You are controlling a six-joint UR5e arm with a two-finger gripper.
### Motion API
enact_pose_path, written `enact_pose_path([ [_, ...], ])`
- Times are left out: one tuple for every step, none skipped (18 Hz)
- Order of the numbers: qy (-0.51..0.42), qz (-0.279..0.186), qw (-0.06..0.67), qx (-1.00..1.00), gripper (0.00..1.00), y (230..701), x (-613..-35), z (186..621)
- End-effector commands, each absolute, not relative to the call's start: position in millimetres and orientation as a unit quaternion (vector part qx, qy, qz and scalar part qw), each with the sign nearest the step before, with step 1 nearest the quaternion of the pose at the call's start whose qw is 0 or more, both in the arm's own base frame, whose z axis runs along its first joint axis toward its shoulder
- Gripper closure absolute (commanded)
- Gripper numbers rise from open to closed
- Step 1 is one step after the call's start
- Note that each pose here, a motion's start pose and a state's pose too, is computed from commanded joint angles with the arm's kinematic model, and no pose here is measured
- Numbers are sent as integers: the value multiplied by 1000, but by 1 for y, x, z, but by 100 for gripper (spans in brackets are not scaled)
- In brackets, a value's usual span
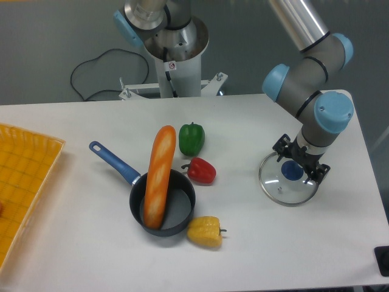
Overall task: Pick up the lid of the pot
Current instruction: 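Lower the open gripper down around the blue knob of the lid, then close the gripper on the blue knob of the glass lid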
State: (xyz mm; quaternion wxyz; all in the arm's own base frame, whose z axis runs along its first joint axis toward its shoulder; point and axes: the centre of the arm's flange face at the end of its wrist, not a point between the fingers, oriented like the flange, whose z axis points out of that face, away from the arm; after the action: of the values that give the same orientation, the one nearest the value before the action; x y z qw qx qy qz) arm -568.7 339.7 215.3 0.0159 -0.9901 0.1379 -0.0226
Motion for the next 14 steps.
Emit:
enact_pose_path([
  [139,-20,17,-990,0,340,-570,213],
  [139,-19,17,-990,0,340,-571,211],
  [140,-18,17,-990,0,341,-571,211],
  [140,-18,17,-990,0,340,-571,211],
  [140,-19,17,-990,0,339,-571,210],
  [139,-19,17,-990,1,339,-572,210],
  [139,-19,17,-990,1,339,-572,210],
  [139,-20,17,-990,4,339,-572,209],
  [140,-20,17,-990,6,339,-572,209],
  [144,-19,17,-989,13,338,-572,209],
  [148,-19,17,-989,17,336,-573,211],
  [151,-18,17,-988,20,335,-573,212],
  [152,-18,17,-988,22,335,-573,212],
  [154,-18,17,-988,26,335,-572,212],
])
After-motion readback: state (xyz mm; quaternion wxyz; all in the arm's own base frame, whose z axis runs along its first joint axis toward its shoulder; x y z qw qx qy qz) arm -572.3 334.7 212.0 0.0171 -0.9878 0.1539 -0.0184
